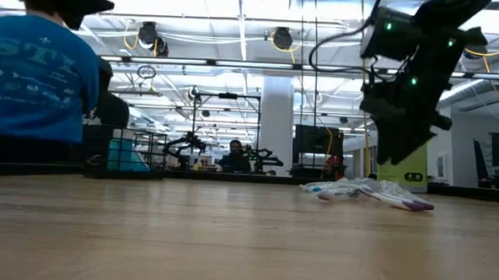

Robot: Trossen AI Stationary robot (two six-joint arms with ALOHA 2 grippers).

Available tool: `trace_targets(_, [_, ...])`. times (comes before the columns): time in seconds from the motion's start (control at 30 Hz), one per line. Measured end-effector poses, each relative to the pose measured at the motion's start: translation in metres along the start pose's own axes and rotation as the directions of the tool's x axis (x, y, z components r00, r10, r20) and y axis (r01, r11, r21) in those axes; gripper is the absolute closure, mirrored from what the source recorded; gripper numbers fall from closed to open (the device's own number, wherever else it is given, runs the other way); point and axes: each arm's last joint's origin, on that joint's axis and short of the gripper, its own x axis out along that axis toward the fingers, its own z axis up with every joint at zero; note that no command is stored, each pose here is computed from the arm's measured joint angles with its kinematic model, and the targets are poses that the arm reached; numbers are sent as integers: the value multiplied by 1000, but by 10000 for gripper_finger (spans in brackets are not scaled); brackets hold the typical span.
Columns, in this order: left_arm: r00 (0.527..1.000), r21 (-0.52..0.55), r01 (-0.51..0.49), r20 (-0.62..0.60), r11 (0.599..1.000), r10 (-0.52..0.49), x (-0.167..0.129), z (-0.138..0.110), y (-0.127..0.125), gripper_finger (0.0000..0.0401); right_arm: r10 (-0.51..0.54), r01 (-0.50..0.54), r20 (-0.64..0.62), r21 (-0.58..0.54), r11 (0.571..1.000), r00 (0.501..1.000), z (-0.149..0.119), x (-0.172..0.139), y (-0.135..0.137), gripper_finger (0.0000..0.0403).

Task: Pick & Place toothbrushing station
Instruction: Put the purple toothbrush into the wire organizer

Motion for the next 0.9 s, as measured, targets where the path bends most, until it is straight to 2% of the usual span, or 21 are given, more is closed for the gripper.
trace_targets(0.17, [999,-15,-4,-48,1000,3,8,-9,3,212,-53,54,-36,47,997,998,-5,15,-6,229])
trace_targets(0.43, [996,-28,-6,-85,1000,4,16,-12,6,213,35,-34,-6,108,994,999,0,27,-9,231])
trace_targets(0.73, [995,-36,-7,-99,999,4,18,-12,7,212,36,-33,-17,150,988,999,-7,41,-21,232])
trace_targets(0.9, [995,-32,-7,-99,999,4,18,-12,7,212,82,-83,11,164,983,997,-11,47,-22,232])
